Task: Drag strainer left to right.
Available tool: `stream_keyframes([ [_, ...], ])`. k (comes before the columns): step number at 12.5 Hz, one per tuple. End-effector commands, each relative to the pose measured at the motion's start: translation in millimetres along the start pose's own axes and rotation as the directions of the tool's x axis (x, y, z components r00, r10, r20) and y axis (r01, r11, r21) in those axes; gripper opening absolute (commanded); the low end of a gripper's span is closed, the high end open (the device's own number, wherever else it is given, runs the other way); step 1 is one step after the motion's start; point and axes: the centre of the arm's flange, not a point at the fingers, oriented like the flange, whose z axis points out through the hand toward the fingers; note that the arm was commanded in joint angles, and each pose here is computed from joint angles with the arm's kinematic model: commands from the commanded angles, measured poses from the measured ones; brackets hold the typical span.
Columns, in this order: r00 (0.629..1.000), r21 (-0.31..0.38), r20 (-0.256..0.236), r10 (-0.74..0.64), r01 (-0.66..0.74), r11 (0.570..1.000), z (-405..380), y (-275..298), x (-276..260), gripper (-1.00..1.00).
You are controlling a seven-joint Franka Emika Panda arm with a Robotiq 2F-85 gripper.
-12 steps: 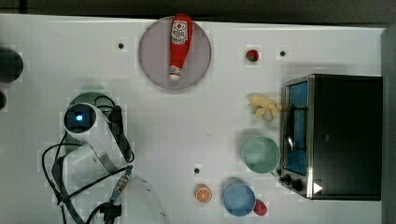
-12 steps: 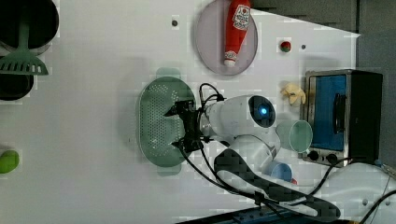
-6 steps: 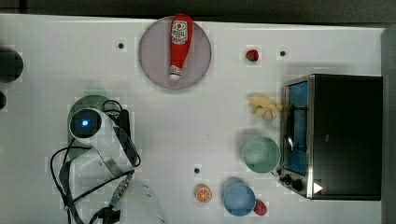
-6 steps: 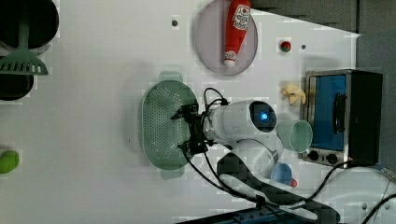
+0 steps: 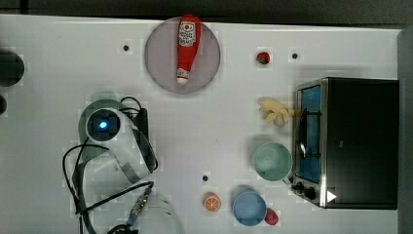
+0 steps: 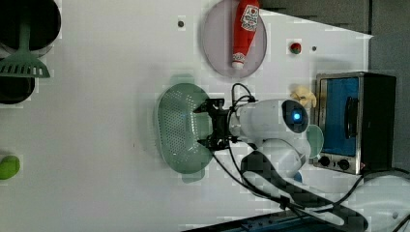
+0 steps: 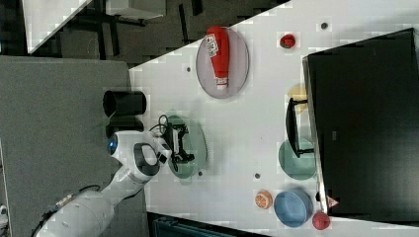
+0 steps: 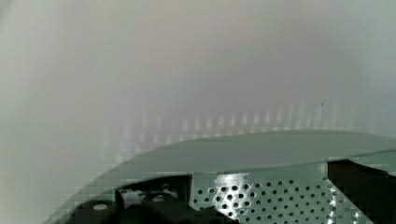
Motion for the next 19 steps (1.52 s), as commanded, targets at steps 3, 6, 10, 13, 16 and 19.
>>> stream_keyframes([
  [3,0.999,-0.012,-0.037,0.024,-0.025,1.000,1,-3,70,1.00],
  [6,0.999,-0.016,-0.046,0.005,-0.006,1.000,0,-6,107,1.00],
  [10,0.996,-0.020,-0.061,0.069,-0.070,0.997,-1,-4,145,1.00],
  [13,0.993,-0.023,-0.071,0.093,-0.095,0.995,-1,-1,165,1.00],
  [16,0.995,-0.028,-0.082,0.051,-0.054,0.998,-1,-1,190,1.00],
  [19,0.994,-0.024,-0.098,0.039,-0.042,0.999,-5,-2,224,1.00],
])
